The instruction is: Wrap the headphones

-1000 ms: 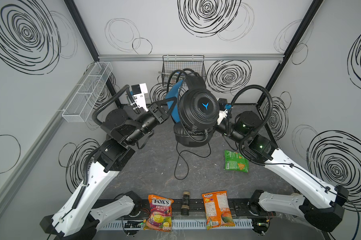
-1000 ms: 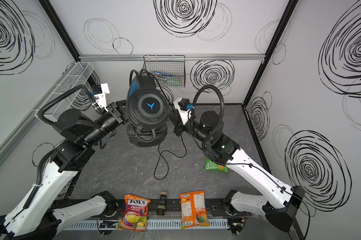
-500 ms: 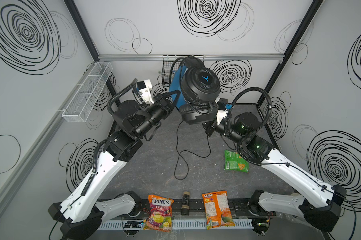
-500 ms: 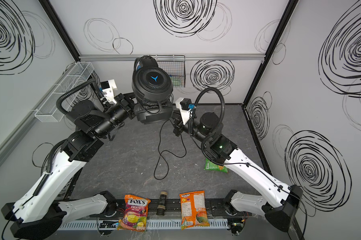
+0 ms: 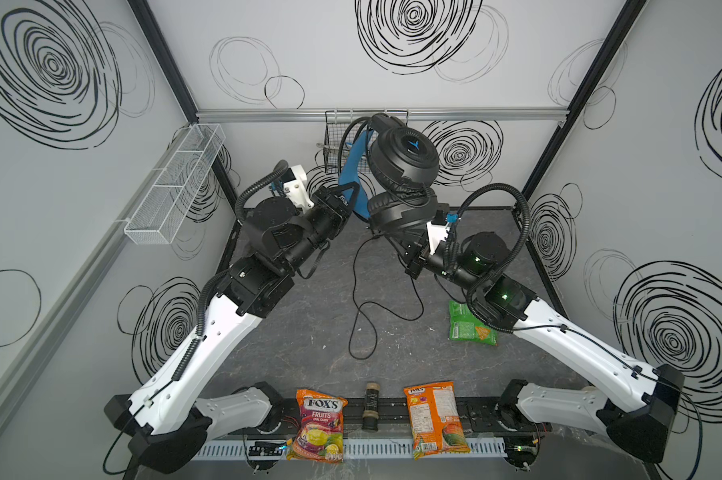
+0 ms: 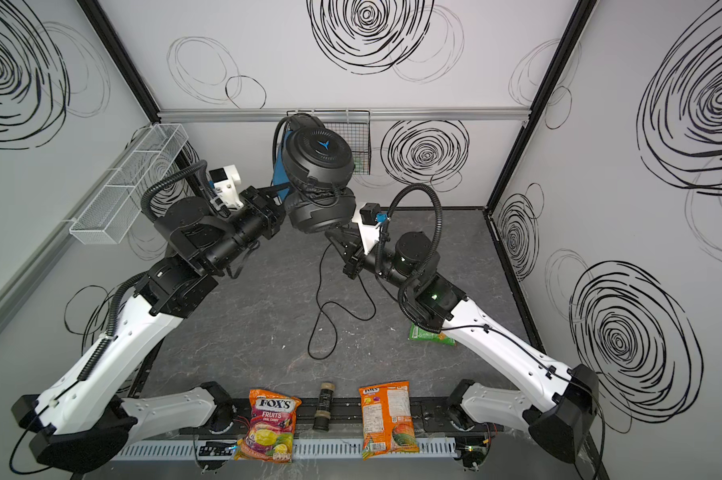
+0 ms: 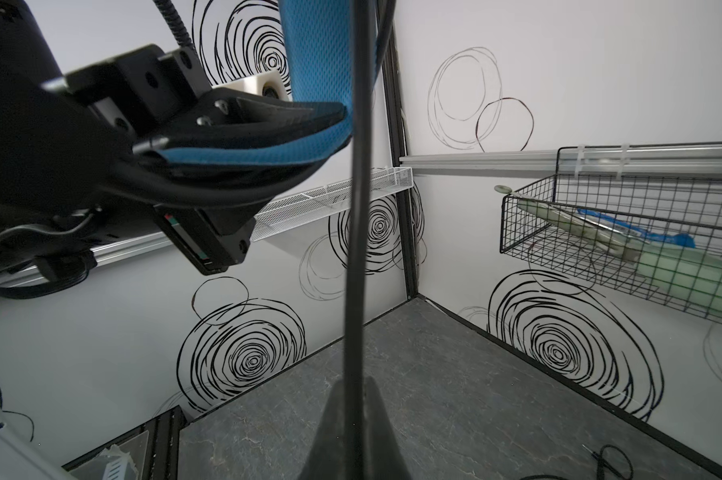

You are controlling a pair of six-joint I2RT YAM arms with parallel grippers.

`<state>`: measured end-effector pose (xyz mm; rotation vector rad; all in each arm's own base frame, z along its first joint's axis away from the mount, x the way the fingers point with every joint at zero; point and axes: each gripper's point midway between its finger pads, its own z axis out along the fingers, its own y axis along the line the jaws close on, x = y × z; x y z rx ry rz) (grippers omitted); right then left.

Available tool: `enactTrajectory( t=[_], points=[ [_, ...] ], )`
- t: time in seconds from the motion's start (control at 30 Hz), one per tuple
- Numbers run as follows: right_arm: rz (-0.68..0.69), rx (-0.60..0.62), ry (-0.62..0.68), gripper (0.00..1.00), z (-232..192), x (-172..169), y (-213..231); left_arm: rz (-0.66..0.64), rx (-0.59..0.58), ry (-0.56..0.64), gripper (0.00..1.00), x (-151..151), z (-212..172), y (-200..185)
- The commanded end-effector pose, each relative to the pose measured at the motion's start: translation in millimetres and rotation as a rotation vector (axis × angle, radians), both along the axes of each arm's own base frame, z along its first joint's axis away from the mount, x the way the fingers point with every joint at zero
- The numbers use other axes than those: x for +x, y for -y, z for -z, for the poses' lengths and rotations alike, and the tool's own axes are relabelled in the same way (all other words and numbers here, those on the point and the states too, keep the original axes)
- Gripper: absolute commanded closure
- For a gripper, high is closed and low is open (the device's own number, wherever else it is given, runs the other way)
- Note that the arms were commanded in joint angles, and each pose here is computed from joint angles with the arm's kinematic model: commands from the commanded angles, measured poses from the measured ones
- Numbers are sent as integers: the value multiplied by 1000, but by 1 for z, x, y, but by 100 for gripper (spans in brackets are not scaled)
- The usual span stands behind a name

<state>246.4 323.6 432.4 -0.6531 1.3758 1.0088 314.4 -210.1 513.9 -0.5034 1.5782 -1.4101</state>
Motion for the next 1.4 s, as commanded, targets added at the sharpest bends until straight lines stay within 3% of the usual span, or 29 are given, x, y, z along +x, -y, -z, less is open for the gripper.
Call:
enactTrajectory(
  t=[0.0, 0.43, 0.8, 1.0, 1.23, 1.37],
  points=[
    [-41, -11, -75, 95, 22, 2, -9, -57, -182, 133, 100, -13, -64, -23],
    [-131, -56, -165, 96, 53, -15, -20, -260, -97, 50, 100, 18, -47, -87],
    [-102, -96, -178, 93, 63, -6, -29, -236, -139, -12, 100, 38, -29, -67],
    [-55, -187, -180, 92, 70, -2, -33, -261, -141, -22, 100, 57, -17, -60],
    [12, -286, -120, 92, 74, -14, -27, -351, -12, -69, 100, 80, 11, -63],
    [53, -360, -105, 93, 81, -13, -27, -441, 126, -93, 100, 82, 22, -74]
  ],
)
